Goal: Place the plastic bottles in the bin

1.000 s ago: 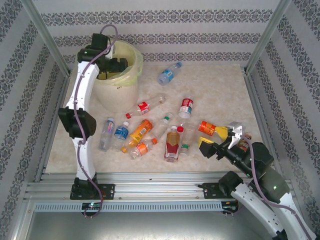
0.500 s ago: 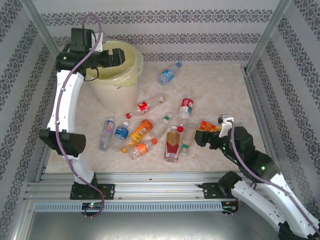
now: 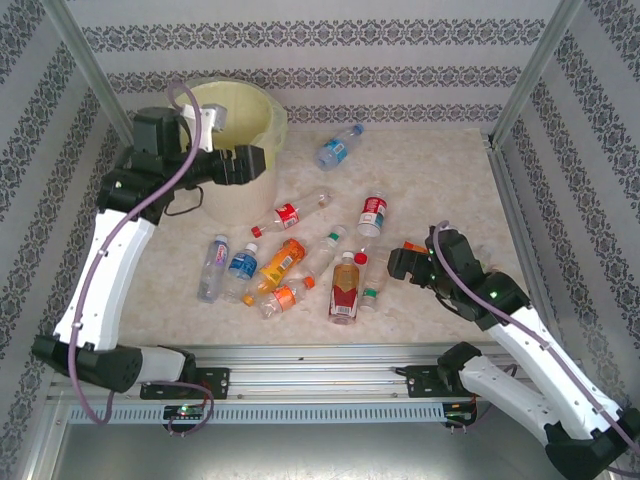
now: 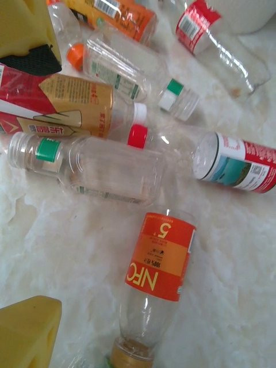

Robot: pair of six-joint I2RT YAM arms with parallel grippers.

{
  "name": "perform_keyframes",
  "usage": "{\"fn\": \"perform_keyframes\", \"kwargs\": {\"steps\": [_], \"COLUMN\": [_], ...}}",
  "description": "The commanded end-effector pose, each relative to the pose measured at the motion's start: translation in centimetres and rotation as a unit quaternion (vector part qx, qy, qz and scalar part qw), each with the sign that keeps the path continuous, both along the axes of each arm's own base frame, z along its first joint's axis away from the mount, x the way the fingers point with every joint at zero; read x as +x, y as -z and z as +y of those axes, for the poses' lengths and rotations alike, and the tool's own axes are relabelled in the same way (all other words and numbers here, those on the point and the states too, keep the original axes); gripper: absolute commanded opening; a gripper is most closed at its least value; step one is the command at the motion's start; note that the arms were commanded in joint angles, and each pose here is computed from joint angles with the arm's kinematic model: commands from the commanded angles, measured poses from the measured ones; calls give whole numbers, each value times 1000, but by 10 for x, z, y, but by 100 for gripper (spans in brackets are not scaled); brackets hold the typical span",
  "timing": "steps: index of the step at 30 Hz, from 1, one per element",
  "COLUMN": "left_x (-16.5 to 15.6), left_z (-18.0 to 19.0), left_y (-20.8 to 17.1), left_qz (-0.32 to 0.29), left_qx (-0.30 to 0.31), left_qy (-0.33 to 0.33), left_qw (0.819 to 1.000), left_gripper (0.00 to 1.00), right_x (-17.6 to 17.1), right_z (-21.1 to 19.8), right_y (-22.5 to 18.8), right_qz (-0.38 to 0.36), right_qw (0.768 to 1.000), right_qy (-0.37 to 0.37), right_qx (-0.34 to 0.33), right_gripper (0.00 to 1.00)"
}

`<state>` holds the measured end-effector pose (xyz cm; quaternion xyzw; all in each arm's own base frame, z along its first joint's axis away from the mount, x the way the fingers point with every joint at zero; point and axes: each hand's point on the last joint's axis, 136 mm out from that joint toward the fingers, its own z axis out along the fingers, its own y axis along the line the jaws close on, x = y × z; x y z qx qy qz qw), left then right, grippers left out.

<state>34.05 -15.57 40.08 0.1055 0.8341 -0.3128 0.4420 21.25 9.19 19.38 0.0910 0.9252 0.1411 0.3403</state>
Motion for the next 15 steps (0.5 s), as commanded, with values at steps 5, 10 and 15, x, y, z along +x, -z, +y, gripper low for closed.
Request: {"fn": "perform_keyframes", "kwargs": {"steps": [5, 10, 15], "left_x": [-48, -80, -92], "left_z": [-53, -86, -100], "left_y": [-2, 19, 38], "left_qz": [-55, -61, -50], "left_qx": [-29, -51, -81], "left_qy": [114, 211, 249], "left_qw": [992, 974, 964], "left_gripper": [100, 100, 100], "right_x": [-9, -9, -4], "right_z": [7, 12, 23], "right_y": [18, 41, 56], "right_qz": [44, 81, 86], "right_qw": [999, 997, 996], "right_qy": [-9, -3, 11], "right_qx": [6, 9, 37], "right_gripper": [98, 97, 87]}}
